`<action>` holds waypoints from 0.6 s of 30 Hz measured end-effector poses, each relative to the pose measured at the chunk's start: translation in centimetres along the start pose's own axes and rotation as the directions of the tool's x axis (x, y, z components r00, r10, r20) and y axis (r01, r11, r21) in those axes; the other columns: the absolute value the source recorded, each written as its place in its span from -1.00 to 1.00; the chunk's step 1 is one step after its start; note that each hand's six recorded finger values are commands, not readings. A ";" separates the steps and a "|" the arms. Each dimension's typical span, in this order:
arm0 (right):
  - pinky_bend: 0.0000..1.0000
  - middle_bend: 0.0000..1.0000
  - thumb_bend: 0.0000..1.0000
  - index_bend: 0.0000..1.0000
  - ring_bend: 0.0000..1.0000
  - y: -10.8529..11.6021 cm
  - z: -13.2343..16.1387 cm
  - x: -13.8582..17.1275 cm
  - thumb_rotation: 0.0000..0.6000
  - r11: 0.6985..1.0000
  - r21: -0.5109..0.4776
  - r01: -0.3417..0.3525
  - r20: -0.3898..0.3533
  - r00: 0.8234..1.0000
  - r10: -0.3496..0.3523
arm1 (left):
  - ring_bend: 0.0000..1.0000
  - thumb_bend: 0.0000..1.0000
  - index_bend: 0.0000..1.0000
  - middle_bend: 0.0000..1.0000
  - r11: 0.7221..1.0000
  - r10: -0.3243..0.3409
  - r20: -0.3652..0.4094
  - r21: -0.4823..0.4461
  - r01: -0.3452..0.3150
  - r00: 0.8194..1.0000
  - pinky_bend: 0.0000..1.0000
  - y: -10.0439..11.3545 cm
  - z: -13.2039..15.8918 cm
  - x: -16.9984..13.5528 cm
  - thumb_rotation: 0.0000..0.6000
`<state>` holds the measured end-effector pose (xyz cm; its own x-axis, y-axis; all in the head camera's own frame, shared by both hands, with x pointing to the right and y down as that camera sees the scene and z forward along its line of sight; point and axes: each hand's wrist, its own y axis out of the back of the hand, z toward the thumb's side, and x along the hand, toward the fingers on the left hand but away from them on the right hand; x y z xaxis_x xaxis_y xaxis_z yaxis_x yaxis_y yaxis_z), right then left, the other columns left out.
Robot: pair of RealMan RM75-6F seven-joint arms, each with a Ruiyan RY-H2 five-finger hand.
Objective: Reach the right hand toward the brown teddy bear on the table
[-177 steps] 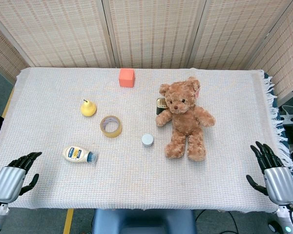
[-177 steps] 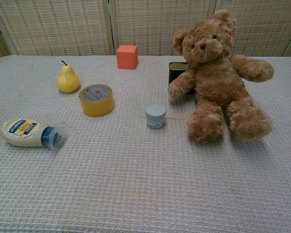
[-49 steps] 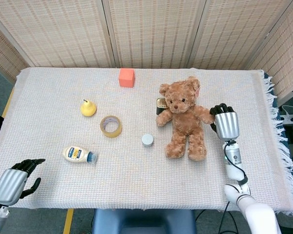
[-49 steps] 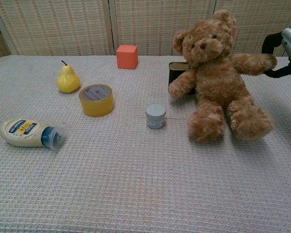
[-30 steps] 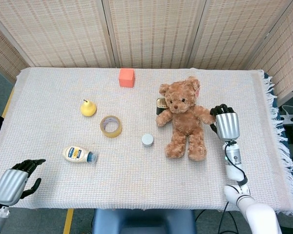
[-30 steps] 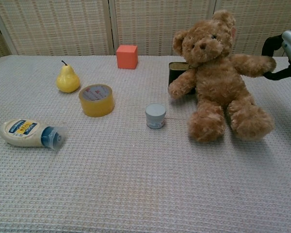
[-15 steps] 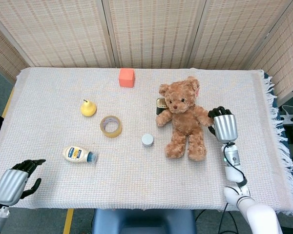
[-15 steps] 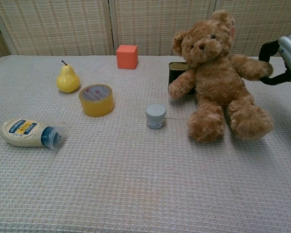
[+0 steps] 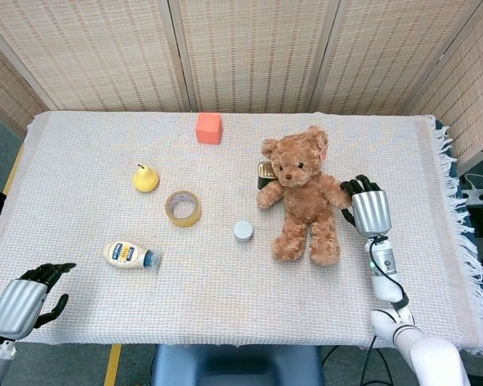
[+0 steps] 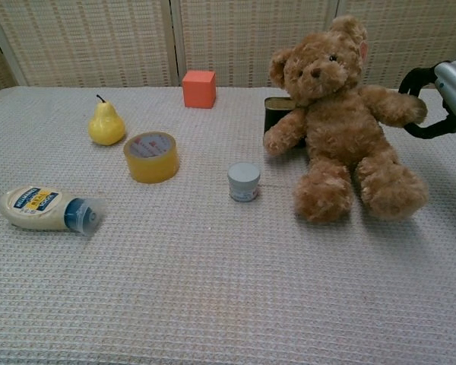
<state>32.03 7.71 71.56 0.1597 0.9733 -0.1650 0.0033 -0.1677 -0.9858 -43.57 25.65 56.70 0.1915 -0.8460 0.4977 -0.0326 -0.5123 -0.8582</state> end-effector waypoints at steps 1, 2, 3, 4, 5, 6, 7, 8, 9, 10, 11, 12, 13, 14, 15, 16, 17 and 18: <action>-0.41 -0.59 -0.64 -0.71 -0.92 0.0 0.0 0.1 1.00 1.000 -0.011 -0.005 -0.002 1.000 0.005 | -0.48 -0.16 -0.56 -0.40 1.000 -0.001 -0.001 0.002 0.001 1.000 -0.15 0.0 0.0 0.0 1.00; -0.51 -0.65 -0.64 -0.76 -0.97 0.0 0.0 0.2 1.00 1.000 -0.023 -0.009 -0.005 1.000 0.009 | -0.48 -0.16 -0.56 -0.40 1.000 -0.002 -0.002 0.002 0.002 1.000 -0.15 0.0 -0.1 0.0 1.00; -0.60 -0.69 -0.64 -0.81 -1.00 0.0 0.0 0.4 1.00 0.999 -0.042 -0.014 -0.010 1.000 0.014 | -0.48 -0.16 -0.56 -0.40 1.000 -0.004 -0.004 -0.001 0.004 1.000 -0.15 -0.1 -0.1 0.0 1.00; -0.64 -0.72 -0.64 -0.85 -1.00 0.1 0.0 0.6 1.00 0.998 -0.057 -0.018 -0.014 1.000 0.017 | -0.48 -0.16 -0.56 -0.40 1.000 -0.004 -0.004 -0.003 0.004 1.000 -0.15 -0.1 -0.1 0.0 1.00; -0.68 -0.76 -0.64 -0.90 -1.00 0.2 0.0 0.8 1.00 0.997 -0.073 -0.022 -0.019 1.000 0.021 | -0.48 -0.16 -0.56 -0.40 1.000 -0.004 -0.004 -0.003 0.004 1.000 -0.15 -0.1 -0.1 0.0 1.00; -0.69 -0.79 -0.64 -0.93 -1.00 0.4 0.0 1.2 1.00 0.995 -0.095 -0.030 -0.025 0.999 0.027 | -0.48 -0.16 -0.56 -0.40 1.000 -0.002 -0.002 -0.001 0.002 1.000 -0.15 0.0 0.0 0.0 1.00; -0.70 -0.80 -0.64 -0.96 -1.00 0.6 0.0 1.5 1.00 0.993 -0.112 -0.036 -0.030 0.999 0.033 | -0.48 -0.16 -0.56 -0.40 1.000 -0.002 -0.002 0.000 0.002 1.000 -0.15 0.0 0.0 0.0 1.00; -0.70 -0.81 -0.64 -0.97 -1.00 0.8 0.0 1.8 1.00 0.991 -0.130 -0.044 -0.036 0.999 0.040 | -0.48 -0.16 -0.56 -0.40 1.000 -0.003 -0.002 0.001 0.003 1.000 -0.15 0.0 -0.1 0.0 1.00; -0.71 -0.81 -0.64 -0.97 -1.00 1.2 0.0 2.4 1.00 0.987 -0.153 -0.057 -0.043 0.998 0.051 | -0.48 -0.16 -0.56 -0.40 1.000 -0.003 -0.003 -0.001 0.003 1.000 -0.15 0.0 0.0 0.0 1.00; -0.71 -0.81 -0.64 -0.97 -1.00 1.6 0.0 2.8 1.00 0.983 -0.171 -0.067 -0.048 0.997 0.060 | -0.48 -0.16 -0.56 -0.39 1.000 -0.002 -0.004 -0.003 0.002 1.000 -0.15 0.0 0.0 0.0 1.00; -0.71 -0.81 -0.64 -0.97 -1.00 2.2 -0.1 3.5 1.00 0.978 -0.194 -0.083 -0.054 0.996 0.074 | -0.48 -0.16 -0.56 -0.40 1.000 0.000 -0.005 -0.004 0.000 1.000 -0.15 0.0 -0.1 0.0 1.00; -0.71 -0.81 -0.64 -0.97 -1.00 2.7 -0.2 4.2 1.00 0.973 -0.210 -0.096 -0.057 0.995 0.085 | -0.48 -0.16 -0.56 -0.40 1.000 0.002 -0.006 -0.004 -0.002 1.000 -0.15 0.1 -0.1 0.0 1.00; -0.71 -0.81 -0.64 -0.97 -1.00 3.3 -0.3 4.8 1.00 0.968 -0.226 -0.109 -0.060 0.993 0.098 | -0.48 -0.16 -0.56 -0.40 1.000 0.002 -0.007 -0.004 -0.002 1.000 -0.15 0.1 -0.1 0.0 1.00; -0.71 -0.81 -0.64 -0.97 -1.00 4.1 -0.5 5.6 1.00 0.963 -0.240 -0.122 -0.061 0.992 0.110 | -0.48 -0.16 -0.56 -0.40 1.000 0.001 -0.009 -0.003 -0.001 1.000 -0.15 0.0 -0.2 0.0 1.00; -0.71 -0.81 -0.64 -0.97 -1.00 5.2 -0.9 6.8 1.00 0.957 -0.254 -0.138 -0.058 0.990 0.127 | -0.48 -0.16 -0.56 -0.39 1.000 -0.002 -0.011 -0.003 0.002 1.000 -0.15 0.0 -0.2 0.0 1.00; -0.71 -0.81 -0.64 -0.97 -1.00 6.2 -1.4 7.7 1.00 0.954 -0.260 -0.147 -0.051 0.989 0.139 | -0.48 -0.16 -0.56 -0.39 1.000 -0.004 -0.013 -0.003 0.004 1.000 -0.15 -0.1 -0.2 0.0 1.00; -0.71 -0.81 -0.64 -0.97 -1.00 7.2 -2.1 8.7 1.00 0.953 -0.261 -0.155 -0.039 0.988 0.150 | -0.48 -0.16 -0.56 -0.39 1.000 -0.006 -0.015 -0.004 0.006 1.000 -0.15 -0.1 -0.2 0.1 1.00; -0.71 -0.81 -0.64 -0.97 -1.00 8.7 -3.3 10.2 1.00 0.955 -0.251 -0.159 -0.012 0.987 0.162 | -0.48 -0.16 -0.56 -0.39 1.000 -0.007 -0.015 -0.002 0.007 1.000 -0.15 -0.1 -0.2 0.1 1.00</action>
<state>36.91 15.70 61.40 0.1696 0.9315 -0.3219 0.2251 -0.3546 -0.9075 -43.77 25.57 56.91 0.1771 -0.8445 0.5055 -0.0336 -0.5185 -0.8544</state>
